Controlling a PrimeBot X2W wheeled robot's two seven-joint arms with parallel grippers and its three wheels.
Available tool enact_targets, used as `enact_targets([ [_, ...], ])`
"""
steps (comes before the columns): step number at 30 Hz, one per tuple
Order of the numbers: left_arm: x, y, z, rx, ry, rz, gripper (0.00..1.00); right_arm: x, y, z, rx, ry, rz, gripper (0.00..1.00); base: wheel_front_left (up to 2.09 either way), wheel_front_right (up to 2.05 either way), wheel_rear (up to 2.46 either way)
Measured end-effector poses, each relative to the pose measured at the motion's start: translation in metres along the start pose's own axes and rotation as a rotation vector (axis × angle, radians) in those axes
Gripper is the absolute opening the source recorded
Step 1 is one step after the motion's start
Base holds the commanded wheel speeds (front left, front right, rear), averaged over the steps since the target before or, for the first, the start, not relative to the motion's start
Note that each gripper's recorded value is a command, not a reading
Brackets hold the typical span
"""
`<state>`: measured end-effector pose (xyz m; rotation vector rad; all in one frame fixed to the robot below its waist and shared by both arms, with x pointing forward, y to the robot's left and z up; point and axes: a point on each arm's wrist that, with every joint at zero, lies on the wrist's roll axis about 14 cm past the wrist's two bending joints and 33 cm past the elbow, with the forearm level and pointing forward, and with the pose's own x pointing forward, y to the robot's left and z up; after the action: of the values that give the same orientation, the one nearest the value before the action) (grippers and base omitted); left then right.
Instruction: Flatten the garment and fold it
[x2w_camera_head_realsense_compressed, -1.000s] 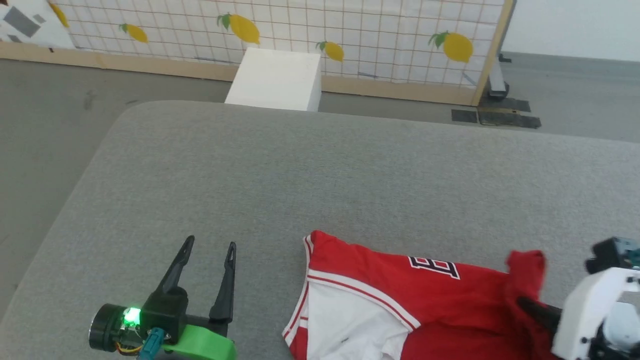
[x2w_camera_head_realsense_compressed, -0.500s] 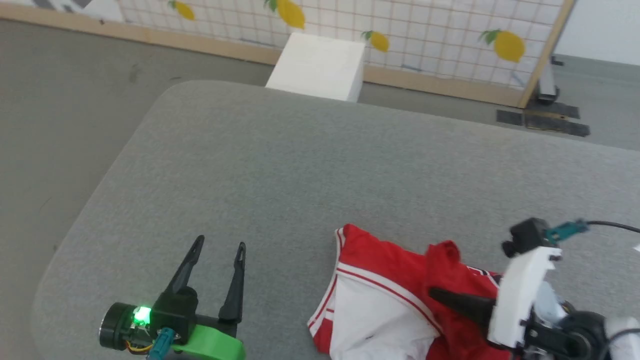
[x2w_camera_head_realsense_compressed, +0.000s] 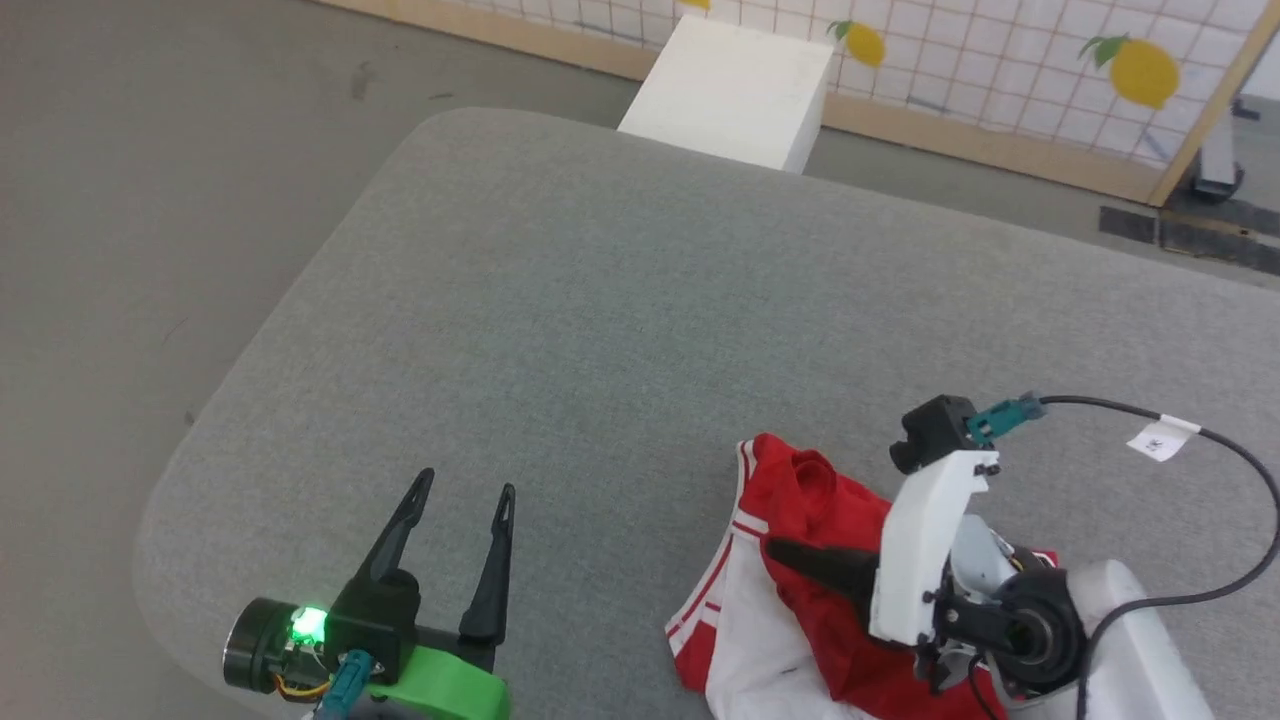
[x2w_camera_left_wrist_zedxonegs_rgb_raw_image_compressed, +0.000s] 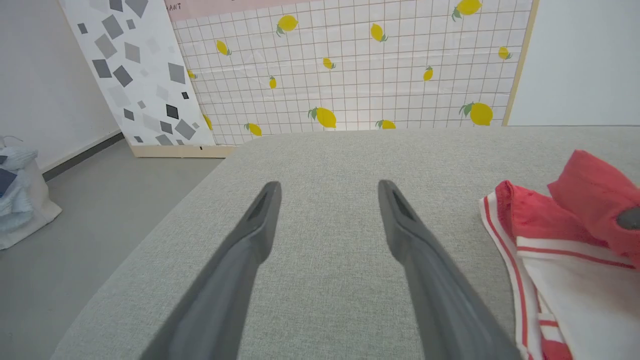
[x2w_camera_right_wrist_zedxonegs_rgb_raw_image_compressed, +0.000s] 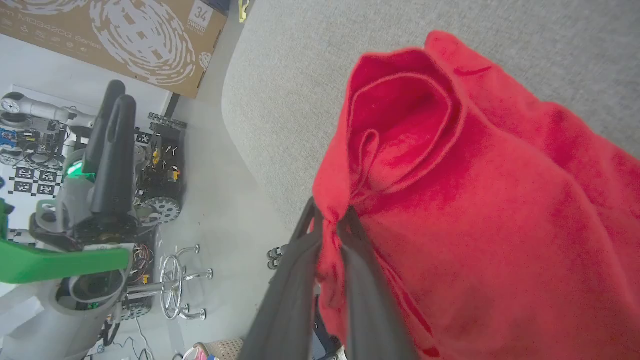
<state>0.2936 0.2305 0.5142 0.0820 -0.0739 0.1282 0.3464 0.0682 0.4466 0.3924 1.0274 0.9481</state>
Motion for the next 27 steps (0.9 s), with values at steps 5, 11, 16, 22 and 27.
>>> enact_targets([
  [5, 0.005, 0.001, -0.003, 0.003, 0.013, 0.009, 1.00, 0.015, -0.003, -0.002, -0.050, 0.023, -0.024, 1.00, 0.00, 0.00, 0.00],
  [11, 0.012, -0.004, -0.003, -0.011, 0.010, -0.005, 1.00, 0.015, 0.010, 0.006, -0.073, -0.017, 0.017, 1.00, 0.00, 0.00, 0.00],
  [16, 0.017, -0.009, -0.001, -0.020, -0.003, -0.023, 1.00, -0.007, 0.011, 0.050, -0.179, -0.186, -0.055, 1.00, 0.00, 0.00, 0.00],
  [22, 0.025, -0.012, 0.010, -0.046, -0.045, -0.033, 1.00, -0.077, 0.003, 0.117, -0.560, -0.490, -0.262, 1.00, 0.00, 0.00, 0.00],
  [27, 0.031, -0.022, 0.016, -0.074, -0.067, -0.070, 1.00, -0.151, -0.029, 0.145, -0.703, -0.713, -0.432, 1.00, 0.00, 0.00, 0.00],
])
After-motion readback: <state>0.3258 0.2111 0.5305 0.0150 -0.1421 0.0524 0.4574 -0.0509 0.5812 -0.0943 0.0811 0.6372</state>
